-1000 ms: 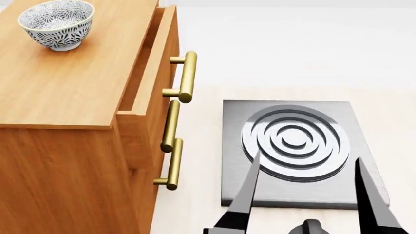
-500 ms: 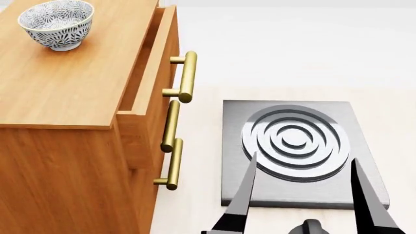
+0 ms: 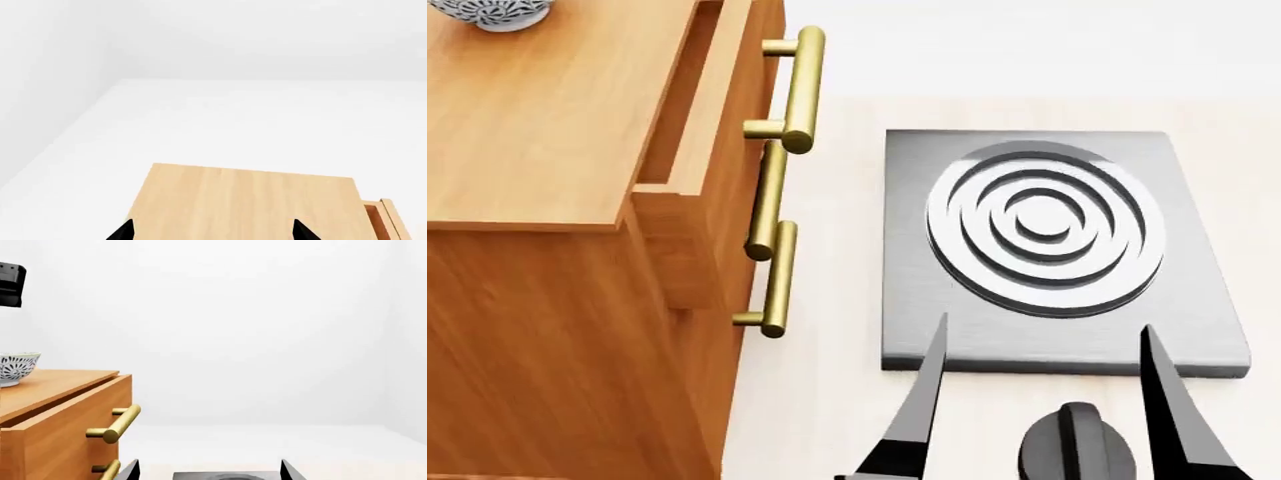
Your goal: Pick the akita bowl on the wooden cabinet and place it on the plate.
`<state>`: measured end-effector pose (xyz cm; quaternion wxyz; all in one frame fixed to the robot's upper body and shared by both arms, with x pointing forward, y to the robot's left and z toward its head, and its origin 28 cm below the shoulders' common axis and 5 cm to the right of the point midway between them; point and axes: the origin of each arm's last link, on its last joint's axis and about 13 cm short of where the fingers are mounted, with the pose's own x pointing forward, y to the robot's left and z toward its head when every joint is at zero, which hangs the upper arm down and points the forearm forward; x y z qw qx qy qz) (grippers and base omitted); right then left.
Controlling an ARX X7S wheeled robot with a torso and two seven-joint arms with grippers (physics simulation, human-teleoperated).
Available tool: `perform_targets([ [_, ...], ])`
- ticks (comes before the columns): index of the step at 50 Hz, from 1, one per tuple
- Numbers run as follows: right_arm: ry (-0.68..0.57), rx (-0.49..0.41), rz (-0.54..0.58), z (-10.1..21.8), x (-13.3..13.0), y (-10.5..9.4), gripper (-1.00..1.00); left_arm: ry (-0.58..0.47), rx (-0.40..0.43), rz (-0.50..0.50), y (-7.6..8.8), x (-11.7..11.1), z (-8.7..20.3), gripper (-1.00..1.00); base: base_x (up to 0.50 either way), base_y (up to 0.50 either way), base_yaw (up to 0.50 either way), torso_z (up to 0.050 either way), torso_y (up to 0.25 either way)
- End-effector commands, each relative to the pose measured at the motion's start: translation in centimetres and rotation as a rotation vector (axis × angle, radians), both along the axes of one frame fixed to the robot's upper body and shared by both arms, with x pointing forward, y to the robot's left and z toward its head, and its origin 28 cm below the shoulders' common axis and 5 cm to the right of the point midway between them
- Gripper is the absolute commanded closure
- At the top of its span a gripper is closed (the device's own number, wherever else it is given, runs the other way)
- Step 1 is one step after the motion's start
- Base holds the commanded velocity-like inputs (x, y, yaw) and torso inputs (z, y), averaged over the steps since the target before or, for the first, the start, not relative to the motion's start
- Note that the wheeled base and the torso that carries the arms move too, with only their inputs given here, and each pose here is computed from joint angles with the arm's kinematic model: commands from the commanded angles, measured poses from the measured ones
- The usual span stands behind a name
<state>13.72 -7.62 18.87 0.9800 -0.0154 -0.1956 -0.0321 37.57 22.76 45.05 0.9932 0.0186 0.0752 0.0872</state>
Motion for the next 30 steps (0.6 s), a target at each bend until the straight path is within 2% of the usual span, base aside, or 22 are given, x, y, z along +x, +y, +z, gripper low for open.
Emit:
perform_targets([
  [1,0.001,-0.002,0.002,0.0,0.0,0.0,-1.00,-0.004,-0.006,-0.001,0.2,0.1,-0.1,-1.00,0.00,0.00,0.00,0.000,-0.215],
  [3,0.001,-0.002,0.002,-0.1,0.0,0.0,-1.00,-0.005,-0.005,-0.021,0.1,0.1,0.0,-1.00,0.00,0.00,0.00,0.000,0.000],
  [5,0.001,-0.002,0.004,-0.1,0.1,0.1,-1.00,-0.023,0.043,-0.028,0.1,0.0,0.4,-1.00,0.00,0.00,0.00,0.000,0.000],
  [8,0.003,-0.002,0.006,-0.1,0.1,0.1,-1.00,-0.039,-0.061,-0.036,0.1,-0.3,0.8,-1.00,0.00,0.00,0.00,0.000,0.000],
  [18,0.010,-0.002,0.012,-0.2,0.2,0.2,-1.00,0.052,-0.060,-0.030,0.6,-0.3,-0.2,-1.00,0.00,0.00,0.00,0.000,0.000],
  [19,0.011,-0.001,0.013,-0.3,0.2,0.2,-1.00,0.054,-0.061,-0.003,0.7,-0.3,-0.2,-1.00,0.00,0.00,0.00,0.000,0.000],
  [25,0.009,-0.001,0.013,-0.3,0.2,0.2,-1.00,0.102,-0.101,0.019,1.2,-0.4,-0.8,-1.00,0.00,0.00,0.00,0.000,0.000],
  [30,0.010,-0.002,0.013,-0.3,0.1,0.2,-1.00,0.132,-0.084,-0.003,1.0,-0.5,-0.9,-1.00,0.00,0.00,0.00,0.000,0.000],
])
